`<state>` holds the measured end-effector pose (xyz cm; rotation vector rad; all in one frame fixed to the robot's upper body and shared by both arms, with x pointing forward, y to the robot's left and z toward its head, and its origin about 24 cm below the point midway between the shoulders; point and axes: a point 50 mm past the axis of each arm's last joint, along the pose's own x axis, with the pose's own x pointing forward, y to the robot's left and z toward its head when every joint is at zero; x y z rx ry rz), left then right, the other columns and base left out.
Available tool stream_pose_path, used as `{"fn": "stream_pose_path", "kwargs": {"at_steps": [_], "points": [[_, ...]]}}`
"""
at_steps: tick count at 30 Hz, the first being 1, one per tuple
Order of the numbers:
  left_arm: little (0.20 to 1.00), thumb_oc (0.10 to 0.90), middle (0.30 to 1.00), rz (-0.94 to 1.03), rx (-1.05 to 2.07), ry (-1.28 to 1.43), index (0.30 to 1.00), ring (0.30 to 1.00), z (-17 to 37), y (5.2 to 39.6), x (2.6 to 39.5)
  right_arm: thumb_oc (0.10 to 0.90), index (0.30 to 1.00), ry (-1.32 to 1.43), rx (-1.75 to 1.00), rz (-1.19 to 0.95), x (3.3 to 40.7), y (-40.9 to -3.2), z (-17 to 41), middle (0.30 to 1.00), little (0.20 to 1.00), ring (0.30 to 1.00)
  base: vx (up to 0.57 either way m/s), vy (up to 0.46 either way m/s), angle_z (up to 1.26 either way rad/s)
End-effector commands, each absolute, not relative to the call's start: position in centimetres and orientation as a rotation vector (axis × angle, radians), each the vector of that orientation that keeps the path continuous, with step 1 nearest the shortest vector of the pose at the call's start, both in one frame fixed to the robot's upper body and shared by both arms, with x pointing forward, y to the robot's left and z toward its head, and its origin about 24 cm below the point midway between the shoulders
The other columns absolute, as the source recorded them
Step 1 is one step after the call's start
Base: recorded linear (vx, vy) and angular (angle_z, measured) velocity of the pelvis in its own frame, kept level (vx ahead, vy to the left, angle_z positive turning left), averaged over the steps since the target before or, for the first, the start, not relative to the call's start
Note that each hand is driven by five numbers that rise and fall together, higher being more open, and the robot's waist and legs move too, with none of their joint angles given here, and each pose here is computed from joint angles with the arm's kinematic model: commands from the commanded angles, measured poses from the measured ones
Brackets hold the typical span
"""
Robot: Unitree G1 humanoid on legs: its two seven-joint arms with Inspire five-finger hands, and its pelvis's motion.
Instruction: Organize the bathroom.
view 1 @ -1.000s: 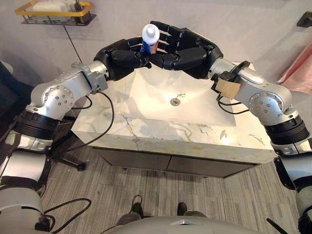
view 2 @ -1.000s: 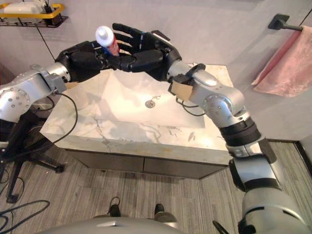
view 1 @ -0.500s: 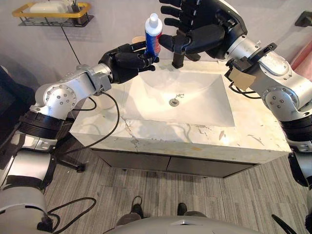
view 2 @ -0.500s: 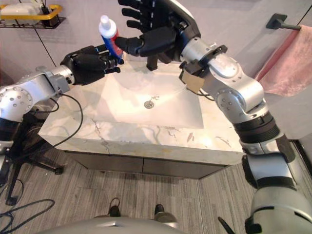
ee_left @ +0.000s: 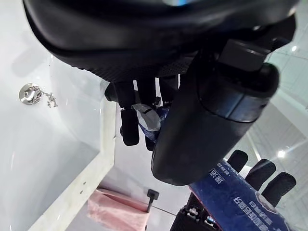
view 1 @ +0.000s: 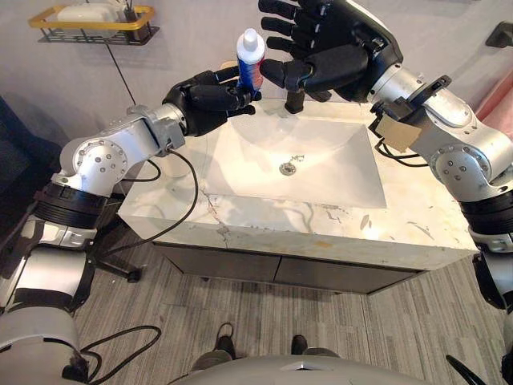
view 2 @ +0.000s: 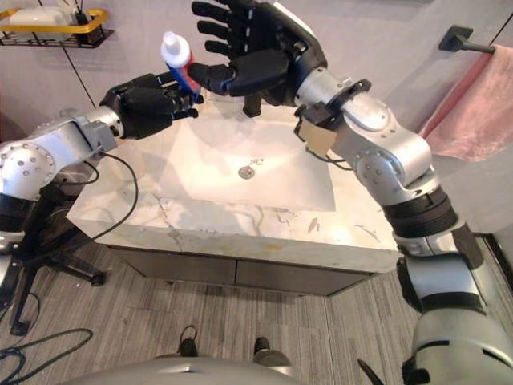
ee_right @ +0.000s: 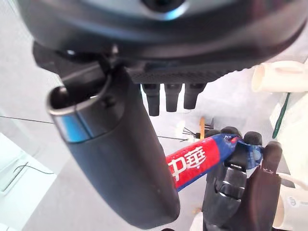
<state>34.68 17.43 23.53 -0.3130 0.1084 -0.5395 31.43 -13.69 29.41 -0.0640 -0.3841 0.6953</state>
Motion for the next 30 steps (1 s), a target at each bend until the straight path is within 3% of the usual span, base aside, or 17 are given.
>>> {"fn": "stream_pose_path", "kwargs": {"at_steps": [1,30], "points": [[0.3,0.4,0.3,-0.564,-0.453,-0.121,0.3,0.3,28.0,18.2,34.7,0.8,0.9,-0.649,0.01,0.755,29.0,-13.7,34.0,0.9,0.9,0.9,0.03,-0.001,0.0],[0.3,0.4,0.3,-0.564,-0.56,-0.141,0.3,0.3,27.5,18.4,34.5,0.8,0.9,-0.571,-0.118,0.774,29.3,-14.0,32.1,0.9,0.9,0.9,0.0,-0.001,0.0]]}}
